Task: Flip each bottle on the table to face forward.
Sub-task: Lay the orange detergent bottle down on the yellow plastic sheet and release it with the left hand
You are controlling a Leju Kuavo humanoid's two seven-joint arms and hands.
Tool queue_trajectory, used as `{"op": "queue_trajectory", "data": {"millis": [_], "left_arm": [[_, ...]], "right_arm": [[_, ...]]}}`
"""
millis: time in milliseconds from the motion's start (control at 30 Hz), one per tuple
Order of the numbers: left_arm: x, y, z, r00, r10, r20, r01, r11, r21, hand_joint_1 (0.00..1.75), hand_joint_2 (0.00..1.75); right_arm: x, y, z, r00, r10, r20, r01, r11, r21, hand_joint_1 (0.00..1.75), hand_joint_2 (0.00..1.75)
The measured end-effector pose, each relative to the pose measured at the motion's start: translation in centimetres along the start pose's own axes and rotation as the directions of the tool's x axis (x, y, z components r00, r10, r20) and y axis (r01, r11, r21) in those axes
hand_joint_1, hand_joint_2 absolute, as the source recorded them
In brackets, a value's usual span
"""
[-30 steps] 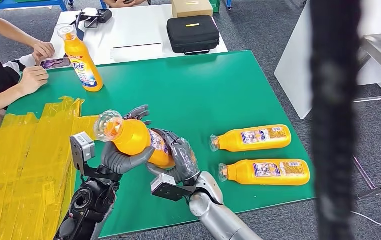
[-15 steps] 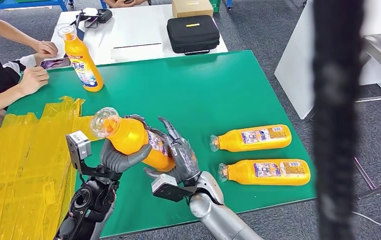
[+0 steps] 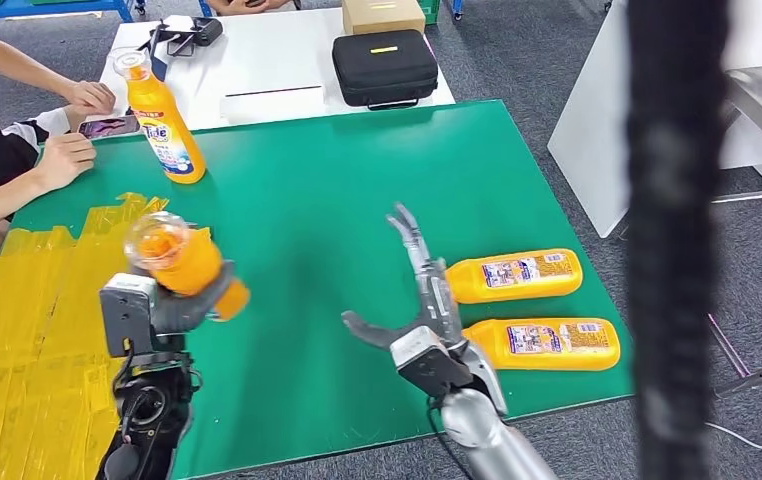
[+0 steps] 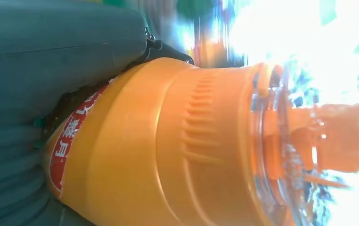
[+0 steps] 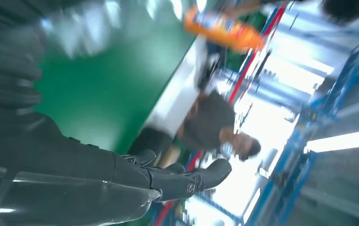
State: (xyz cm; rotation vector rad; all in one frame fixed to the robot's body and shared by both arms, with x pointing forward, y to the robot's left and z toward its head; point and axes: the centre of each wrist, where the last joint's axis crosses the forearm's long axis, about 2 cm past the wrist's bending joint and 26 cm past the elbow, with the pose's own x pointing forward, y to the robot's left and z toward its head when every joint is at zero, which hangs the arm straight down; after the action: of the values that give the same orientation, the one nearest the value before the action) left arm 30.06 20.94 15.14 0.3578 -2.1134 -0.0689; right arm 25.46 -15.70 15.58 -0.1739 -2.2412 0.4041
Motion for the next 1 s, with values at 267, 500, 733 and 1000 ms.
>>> {"op": "queue_trajectory", "data": {"millis": [267, 500, 733, 1000], "left_arm": [[-1.0, 3.4, -0.3, 0.679, -0.726, 0.110, 0.714, 0.688, 0.130, 1.75, 1.75], [-3.5, 2.7, -1.1, 0.349, -0.937, 0.026, 0.937, 0.349, -0.017, 1.75, 1.75], [-6.5, 1.0, -0.1, 0.257, -0.958, 0.130, 0.957, 0.233, -0.173, 1.37, 1.75], [-9.3, 1.5, 0.8, 0.169, -0.978, 0.122, 0.952, 0.130, -0.277, 0.00, 1.75]], "right_arm": [[0.2, -4.7, 0.2, 0.878, 0.471, -0.079, -0.463, 0.880, 0.104, 0.00, 1.75], [-0.6, -7.3, -0.2, 0.770, 0.630, -0.098, -0.617, 0.776, 0.132, 0.00, 1.75], [-0.9, -8.1, -0.4, 0.730, 0.679, -0.083, -0.665, 0.733, 0.145, 0.00, 1.75], [-1.4, -8.5, -0.3, 0.634, 0.770, -0.073, -0.738, 0.631, 0.241, 0.00, 1.75]]}}
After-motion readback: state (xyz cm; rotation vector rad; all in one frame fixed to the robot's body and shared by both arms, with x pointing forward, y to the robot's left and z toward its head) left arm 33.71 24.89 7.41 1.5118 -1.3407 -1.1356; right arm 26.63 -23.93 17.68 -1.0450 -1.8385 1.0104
